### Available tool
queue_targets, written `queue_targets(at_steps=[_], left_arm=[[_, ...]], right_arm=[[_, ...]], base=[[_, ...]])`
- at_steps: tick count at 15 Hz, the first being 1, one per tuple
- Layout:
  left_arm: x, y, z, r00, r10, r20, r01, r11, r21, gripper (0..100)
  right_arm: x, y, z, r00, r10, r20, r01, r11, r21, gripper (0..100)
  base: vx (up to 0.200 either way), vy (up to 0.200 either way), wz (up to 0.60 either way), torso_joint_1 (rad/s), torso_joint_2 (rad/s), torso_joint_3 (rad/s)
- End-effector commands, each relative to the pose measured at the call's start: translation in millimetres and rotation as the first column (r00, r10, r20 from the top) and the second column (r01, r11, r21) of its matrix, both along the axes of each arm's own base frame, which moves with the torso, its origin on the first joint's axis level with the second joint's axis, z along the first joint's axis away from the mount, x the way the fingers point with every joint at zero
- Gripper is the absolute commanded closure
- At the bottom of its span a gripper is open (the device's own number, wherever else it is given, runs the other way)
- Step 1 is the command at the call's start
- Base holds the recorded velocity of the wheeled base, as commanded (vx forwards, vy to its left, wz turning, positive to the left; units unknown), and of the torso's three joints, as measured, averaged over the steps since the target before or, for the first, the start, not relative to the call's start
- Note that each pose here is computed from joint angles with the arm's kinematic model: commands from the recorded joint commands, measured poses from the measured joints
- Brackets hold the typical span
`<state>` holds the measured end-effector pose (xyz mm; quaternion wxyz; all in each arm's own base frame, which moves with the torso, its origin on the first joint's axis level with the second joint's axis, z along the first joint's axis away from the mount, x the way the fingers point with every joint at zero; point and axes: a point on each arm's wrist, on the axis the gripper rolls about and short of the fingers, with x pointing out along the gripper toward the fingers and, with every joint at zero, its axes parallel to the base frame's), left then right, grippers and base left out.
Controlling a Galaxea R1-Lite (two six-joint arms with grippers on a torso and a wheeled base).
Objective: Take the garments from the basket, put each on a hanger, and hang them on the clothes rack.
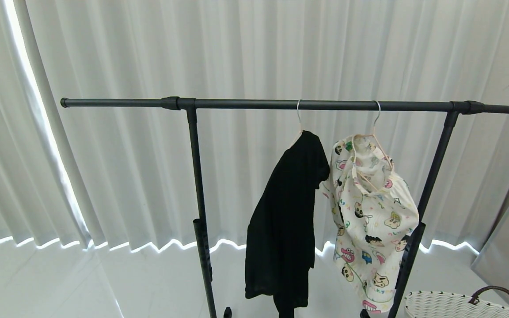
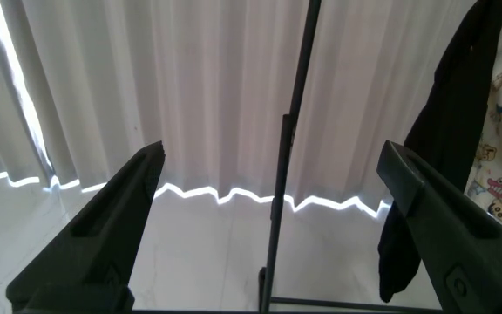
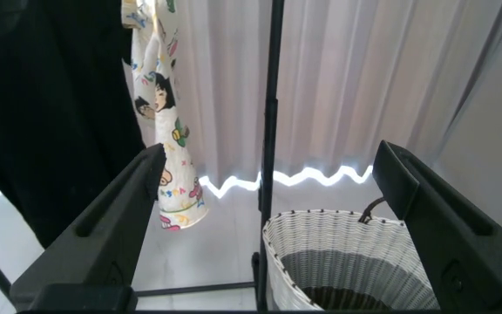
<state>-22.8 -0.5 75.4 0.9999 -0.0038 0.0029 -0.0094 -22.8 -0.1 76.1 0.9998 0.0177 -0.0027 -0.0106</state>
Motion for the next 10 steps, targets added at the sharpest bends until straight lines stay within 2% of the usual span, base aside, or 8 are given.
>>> queue_targets(at_steps=[1, 10], left_arm=[[-0.1, 0.0, -0.1, 1.000, 0.000, 0.001, 0.000, 1.000, 0.000, 0], [-0.1, 0.0, -0.1, 1.000, 0.000, 0.001, 0.000, 1.000, -0.002, 0]], right_arm=[[0.0, 0.0, 0.1, 1.000, 0.000, 0.001, 0.000, 1.000, 0.000, 0], [0.0, 0.0, -0.1, 1.000, -0.002, -0.001, 0.002, 1.000, -0.003, 0]], base=[[0.000, 0.000, 0.00, 0.000, 0.00, 0.000], [0.000, 0.000, 0.00, 0.000, 0.00, 0.000]])
